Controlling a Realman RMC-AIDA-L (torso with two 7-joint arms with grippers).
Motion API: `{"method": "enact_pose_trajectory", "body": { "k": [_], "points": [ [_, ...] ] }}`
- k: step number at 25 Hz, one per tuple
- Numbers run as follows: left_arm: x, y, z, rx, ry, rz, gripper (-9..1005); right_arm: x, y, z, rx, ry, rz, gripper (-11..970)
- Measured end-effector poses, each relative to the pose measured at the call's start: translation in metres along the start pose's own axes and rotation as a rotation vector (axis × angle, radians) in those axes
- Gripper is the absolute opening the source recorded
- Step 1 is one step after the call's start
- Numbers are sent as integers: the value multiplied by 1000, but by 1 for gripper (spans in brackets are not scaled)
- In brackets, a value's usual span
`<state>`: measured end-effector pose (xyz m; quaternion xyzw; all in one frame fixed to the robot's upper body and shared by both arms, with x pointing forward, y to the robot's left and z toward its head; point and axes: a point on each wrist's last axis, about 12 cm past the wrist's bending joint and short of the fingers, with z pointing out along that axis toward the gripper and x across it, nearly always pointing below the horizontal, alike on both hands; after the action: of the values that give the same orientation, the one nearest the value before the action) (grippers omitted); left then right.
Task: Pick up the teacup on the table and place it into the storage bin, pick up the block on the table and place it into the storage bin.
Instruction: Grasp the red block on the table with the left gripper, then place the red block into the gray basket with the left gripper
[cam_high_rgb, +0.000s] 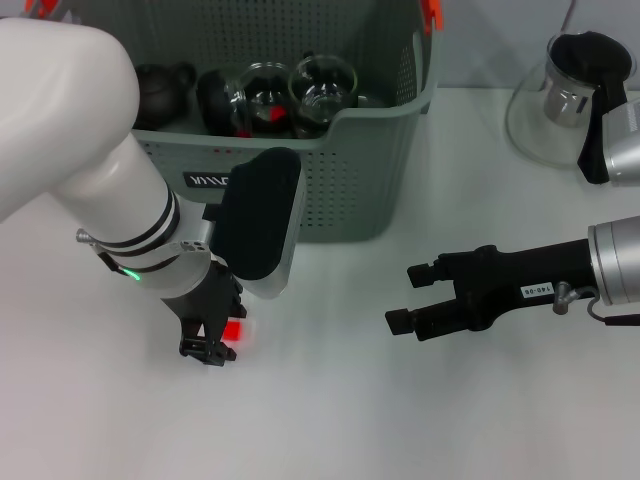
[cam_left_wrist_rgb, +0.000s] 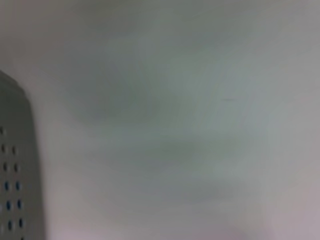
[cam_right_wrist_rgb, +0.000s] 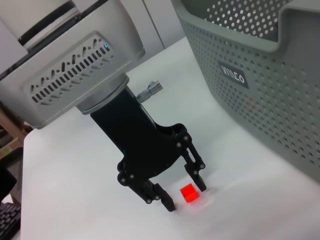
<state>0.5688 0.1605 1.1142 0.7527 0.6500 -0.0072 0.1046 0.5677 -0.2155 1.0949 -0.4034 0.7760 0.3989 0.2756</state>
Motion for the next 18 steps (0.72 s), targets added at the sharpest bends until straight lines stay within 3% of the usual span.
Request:
{"method": "enact_pose_trajectory", "body": {
  "k": [8,11,16,18],
  "points": [
    [-1,3,-1,-6,2,-4,491,0,0,0,2,0,0,940],
    [0,4,-1,-13,8,-9,412,0,0,0,2,0,-1,940],
    [0,6,1,-7,27,-14,197,0,0,0,2,0,-1,940],
    [0,6,1,-6,26,-14,197,1,0,0,3,0,0,940]
  ]
}}
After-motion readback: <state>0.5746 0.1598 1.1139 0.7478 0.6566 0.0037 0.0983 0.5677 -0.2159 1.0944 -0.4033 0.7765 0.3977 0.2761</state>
